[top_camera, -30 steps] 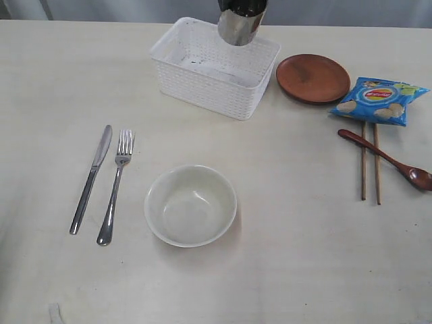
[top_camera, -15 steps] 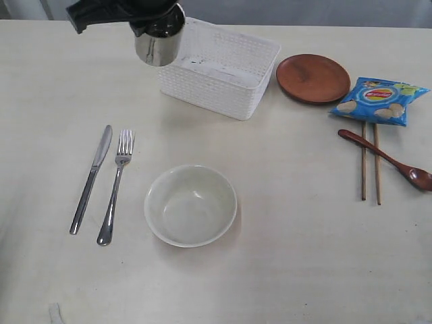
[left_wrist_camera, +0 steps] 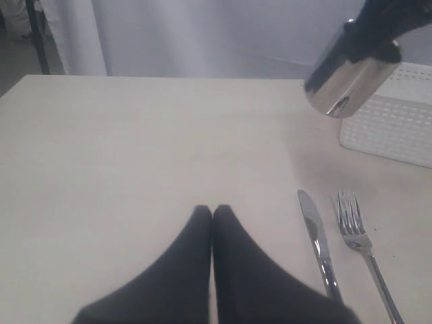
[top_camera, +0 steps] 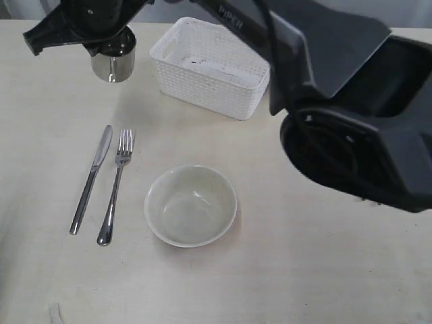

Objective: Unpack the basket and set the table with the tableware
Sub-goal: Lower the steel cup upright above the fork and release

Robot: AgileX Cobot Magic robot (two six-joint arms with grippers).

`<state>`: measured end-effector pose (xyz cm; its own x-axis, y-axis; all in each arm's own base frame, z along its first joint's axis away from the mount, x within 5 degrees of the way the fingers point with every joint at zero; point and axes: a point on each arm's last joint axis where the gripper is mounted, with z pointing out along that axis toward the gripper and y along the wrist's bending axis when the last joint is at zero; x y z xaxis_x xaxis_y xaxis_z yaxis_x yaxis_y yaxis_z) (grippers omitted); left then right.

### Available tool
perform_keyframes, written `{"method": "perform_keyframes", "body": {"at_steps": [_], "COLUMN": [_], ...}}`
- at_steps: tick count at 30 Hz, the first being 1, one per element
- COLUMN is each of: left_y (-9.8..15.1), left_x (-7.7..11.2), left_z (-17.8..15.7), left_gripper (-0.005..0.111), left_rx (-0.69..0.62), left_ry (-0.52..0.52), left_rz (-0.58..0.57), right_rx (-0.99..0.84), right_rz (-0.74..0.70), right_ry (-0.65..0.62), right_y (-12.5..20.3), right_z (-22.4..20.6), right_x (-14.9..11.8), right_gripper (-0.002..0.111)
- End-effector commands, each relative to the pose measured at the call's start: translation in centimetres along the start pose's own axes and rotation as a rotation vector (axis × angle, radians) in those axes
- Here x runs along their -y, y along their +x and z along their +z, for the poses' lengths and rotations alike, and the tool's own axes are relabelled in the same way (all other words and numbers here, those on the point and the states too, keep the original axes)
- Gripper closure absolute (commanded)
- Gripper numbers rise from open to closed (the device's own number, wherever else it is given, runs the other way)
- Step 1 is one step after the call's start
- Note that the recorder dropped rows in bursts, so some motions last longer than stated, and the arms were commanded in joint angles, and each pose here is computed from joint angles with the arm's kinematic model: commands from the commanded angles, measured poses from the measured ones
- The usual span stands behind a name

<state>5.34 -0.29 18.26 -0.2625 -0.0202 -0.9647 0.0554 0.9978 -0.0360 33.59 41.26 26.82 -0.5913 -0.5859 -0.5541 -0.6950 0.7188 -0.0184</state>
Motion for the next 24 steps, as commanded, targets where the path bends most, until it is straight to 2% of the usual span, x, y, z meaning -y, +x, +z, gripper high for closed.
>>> {"method": "perform_keyframes", "body": {"at_steps": [1,5,8,24], "left_y": [0.0,0.0,0.0,0.0], "left_x": [0.0,0.0,0.0,0.0], "left_z": [0.0,0.0,0.0,0.0], "left_gripper": [0.107,0.107,0.107,0.107], "left_rx": [0.009,0.009,0.009,0.009], "left_ry": [-0.005,-0.005,-0.005,-0.005], "left_rz": [0.010,0.010,0.010,0.010], "right_rx": [-0.034,-0.071,-0.071,-0.120], "right_rz": [-0.012,-0.059,-0.076,-0.103], "right_ry": [-0.012,0.038,0.070,0.010], "right_y": [0.7,1.6,1.7,2.4], "right_z": [3.5,5.9,6.1,6.9], "right_x": [-0.4,0.1,0.3,-0.2], "right_gripper": [0.109,0.109,0.109,0.109]}}
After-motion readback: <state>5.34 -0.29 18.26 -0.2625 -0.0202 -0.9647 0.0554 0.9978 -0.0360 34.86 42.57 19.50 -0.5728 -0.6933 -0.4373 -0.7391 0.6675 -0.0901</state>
